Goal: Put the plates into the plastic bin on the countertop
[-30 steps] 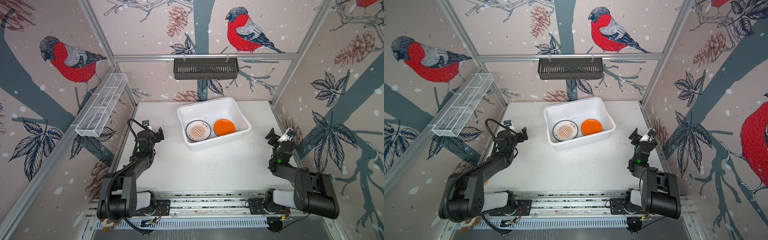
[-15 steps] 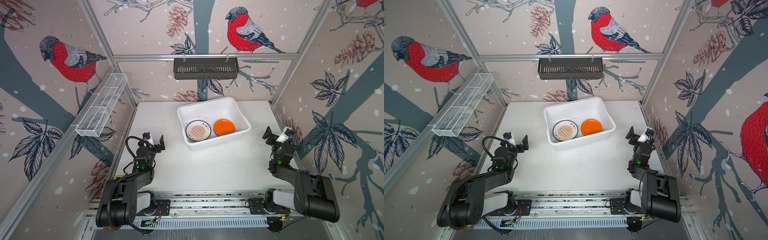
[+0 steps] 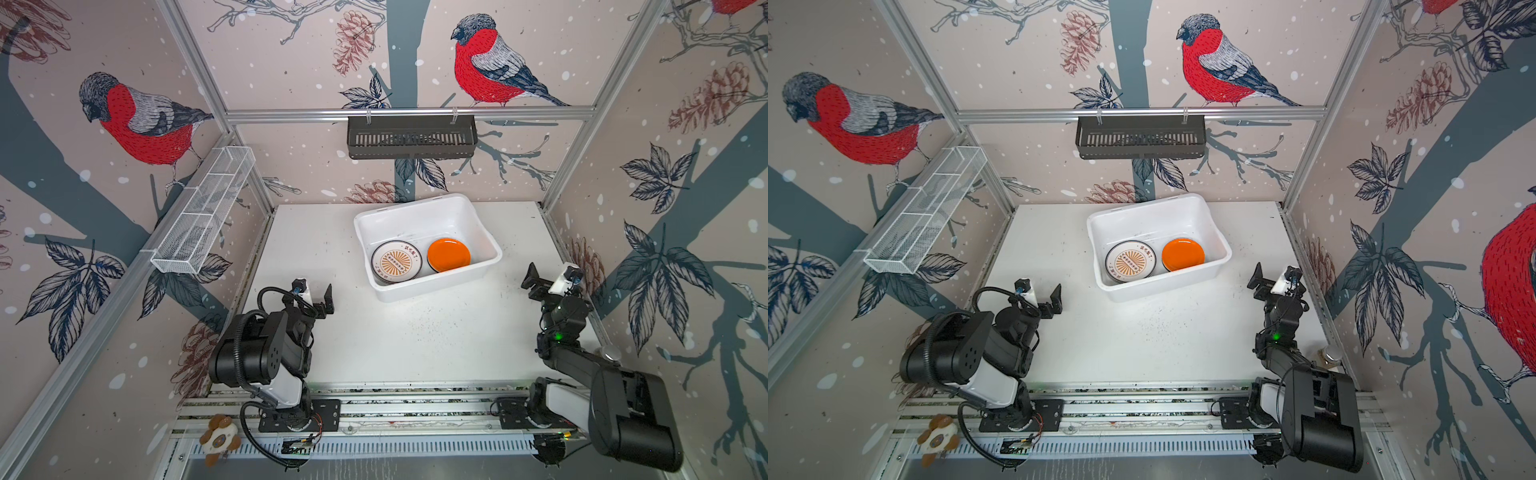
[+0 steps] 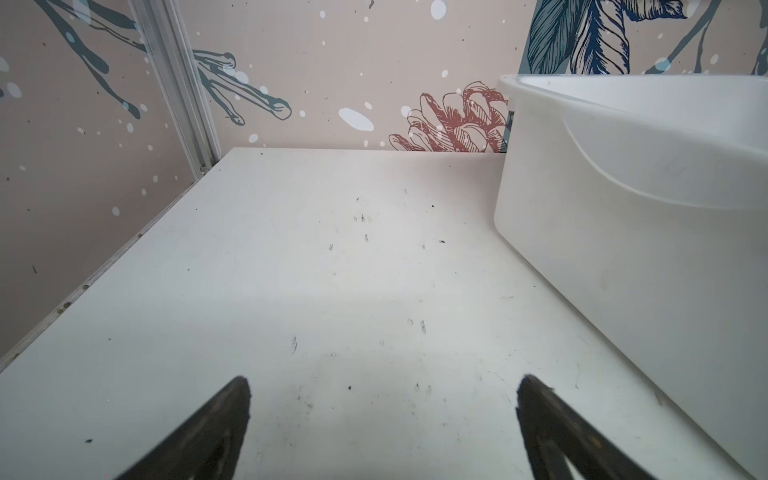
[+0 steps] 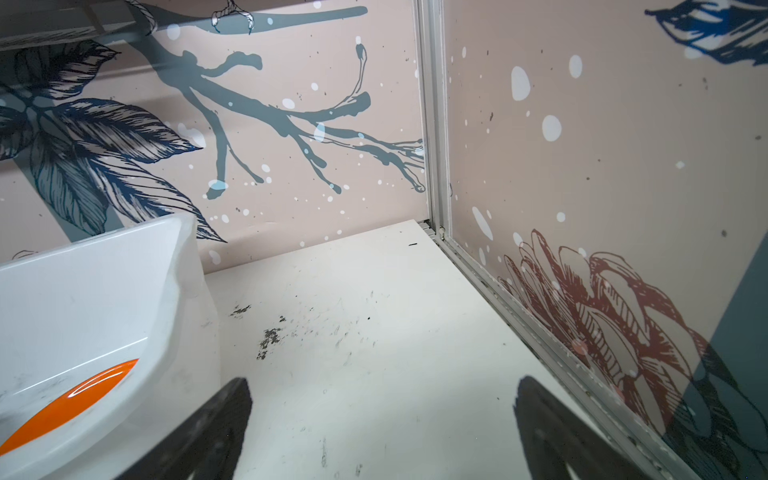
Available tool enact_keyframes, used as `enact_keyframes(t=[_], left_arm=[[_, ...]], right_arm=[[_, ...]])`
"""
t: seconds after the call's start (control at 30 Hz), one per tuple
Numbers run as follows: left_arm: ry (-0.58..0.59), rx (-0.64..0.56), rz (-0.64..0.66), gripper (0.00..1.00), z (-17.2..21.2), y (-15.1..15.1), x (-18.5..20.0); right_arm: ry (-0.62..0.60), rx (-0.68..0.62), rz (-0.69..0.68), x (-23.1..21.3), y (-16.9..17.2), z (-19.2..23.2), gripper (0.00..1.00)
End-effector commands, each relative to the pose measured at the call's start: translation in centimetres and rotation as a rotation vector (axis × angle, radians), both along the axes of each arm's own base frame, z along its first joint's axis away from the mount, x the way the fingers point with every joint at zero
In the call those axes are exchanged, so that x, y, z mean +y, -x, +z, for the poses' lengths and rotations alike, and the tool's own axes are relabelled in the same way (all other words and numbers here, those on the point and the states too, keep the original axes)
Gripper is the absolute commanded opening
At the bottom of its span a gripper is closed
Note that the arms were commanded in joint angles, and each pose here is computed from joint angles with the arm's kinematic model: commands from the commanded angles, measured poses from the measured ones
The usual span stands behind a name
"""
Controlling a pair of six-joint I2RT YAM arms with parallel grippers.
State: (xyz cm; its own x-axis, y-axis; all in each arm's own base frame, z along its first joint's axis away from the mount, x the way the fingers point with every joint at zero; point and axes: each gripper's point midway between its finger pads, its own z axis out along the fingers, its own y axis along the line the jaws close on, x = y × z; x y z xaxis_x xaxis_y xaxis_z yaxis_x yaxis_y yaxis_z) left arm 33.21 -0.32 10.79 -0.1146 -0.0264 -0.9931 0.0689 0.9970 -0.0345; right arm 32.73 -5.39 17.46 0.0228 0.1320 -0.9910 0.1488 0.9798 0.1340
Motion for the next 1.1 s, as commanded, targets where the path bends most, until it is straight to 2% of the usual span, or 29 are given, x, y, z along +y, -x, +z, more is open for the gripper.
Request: enact_keyframes(t=[0.0, 0.2, 0.3, 0.43, 0.5, 1.07], left_arm=[[0.019, -0.12, 0.054, 0.99, 3.6, -1.3, 1.1], [0.013, -0.061, 0.021, 0.99, 2.7, -3.4, 0.6], [0.001, -0.047, 0.005, 0.99, 2.5, -3.7, 0.3], [0.0, -0.045, 0.008, 0.99, 2.5, -3.8, 0.3], [-0.002, -0.047, 0.008, 0.99, 2.6, -3.8, 0.3], [-0.003, -0.043, 0.006, 0.99, 2.5, -3.8, 0.2]], right_arm=[[0.029, -0.035, 0.007, 1.0, 0.4, 0.6, 1.0], [0.07, -0.047, 0.065, 3.0, 0.3, -1.5, 1.0], [0.093, -0.051, 0.109, 4.0, -1.0, -2.2, 1.0], [0.064, 0.136, 0.091, 3.3, -4.3, -4.8, 1.0], [0.097, 0.101, 0.071, 3.7, -4.4, -4.4, 0.99], [0.105, 0.109, 0.067, 3.8, -4.3, -4.4, 1.0]])
